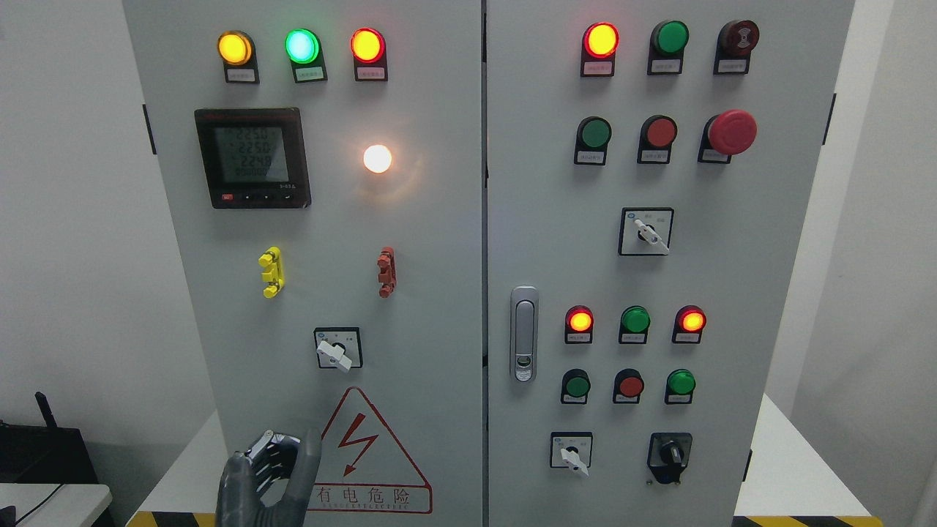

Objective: Turn on light switch 1

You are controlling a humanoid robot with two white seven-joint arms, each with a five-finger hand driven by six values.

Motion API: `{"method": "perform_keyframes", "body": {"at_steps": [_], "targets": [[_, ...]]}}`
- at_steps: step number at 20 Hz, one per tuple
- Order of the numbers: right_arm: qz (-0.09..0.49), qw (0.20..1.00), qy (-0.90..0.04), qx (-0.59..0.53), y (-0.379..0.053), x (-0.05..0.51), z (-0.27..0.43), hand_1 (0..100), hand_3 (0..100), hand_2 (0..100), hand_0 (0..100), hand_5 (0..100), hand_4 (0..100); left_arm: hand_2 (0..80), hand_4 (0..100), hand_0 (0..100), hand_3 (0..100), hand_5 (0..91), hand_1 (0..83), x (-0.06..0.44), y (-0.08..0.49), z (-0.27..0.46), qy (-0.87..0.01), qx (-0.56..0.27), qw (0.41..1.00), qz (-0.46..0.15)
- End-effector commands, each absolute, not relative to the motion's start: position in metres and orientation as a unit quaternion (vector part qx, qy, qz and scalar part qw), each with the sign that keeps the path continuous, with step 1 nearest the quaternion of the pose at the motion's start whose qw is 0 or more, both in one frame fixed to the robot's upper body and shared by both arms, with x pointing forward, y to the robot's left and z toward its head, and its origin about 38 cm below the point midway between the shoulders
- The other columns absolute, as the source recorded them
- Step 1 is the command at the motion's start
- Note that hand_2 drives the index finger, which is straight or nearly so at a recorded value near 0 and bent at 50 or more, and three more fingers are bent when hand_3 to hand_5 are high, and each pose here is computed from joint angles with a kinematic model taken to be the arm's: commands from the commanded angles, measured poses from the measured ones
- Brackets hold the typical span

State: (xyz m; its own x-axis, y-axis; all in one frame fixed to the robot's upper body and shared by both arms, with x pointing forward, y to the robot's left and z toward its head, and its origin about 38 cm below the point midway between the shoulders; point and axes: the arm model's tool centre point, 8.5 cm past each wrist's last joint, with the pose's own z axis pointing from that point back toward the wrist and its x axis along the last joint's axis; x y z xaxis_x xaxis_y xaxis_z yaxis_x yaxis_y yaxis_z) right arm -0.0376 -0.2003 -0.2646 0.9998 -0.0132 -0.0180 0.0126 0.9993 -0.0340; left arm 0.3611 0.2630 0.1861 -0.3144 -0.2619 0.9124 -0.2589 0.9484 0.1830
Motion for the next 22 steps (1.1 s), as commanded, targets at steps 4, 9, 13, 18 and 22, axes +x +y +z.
{"method": "perform_keyframes", "body": {"at_steps": [4,9,13,18,22], "targets": [[-0.010,1.000,0.009,-0.015,-0.199,-0.038,-0.265,39,0,0,12,0,0,53.1,64,14,67,27.1,29.8,0.221,0.469,0.054,-0.665,0.340,0.663,0.055],[-0.010,1.000,0.009,-0.015,-0.199,-0.038,-0.265,39,0,0,12,0,0,38.6,45,12,42,13.7,26.1,0.141,0.496,-0.037,-0.572,0.335,0.743,0.093],[-0.010,1.000,0.009,-0.016,-0.200,-0.038,-0.265,39,0,0,12,0,0,19.8,30,11,24,6.2,22.4,0.084,0.491,-0.106,-0.480,0.295,0.814,0.139],[-0.010,1.000,0.009,-0.015,-0.199,-0.038,-0.265,39,0,0,12,0,0,3.2,16,13,9,0.0,19.6,0.004,0.486,-0.152,-0.371,0.253,0.880,0.153],[-0.010,1.000,0.009,-0.015,-0.199,-0.038,-0.265,39,0,0,12,0,0,0.0,8,16,0,0.0,17.1,-0.034,0.469,-0.179,-0.300,0.200,0.919,0.156]]}}
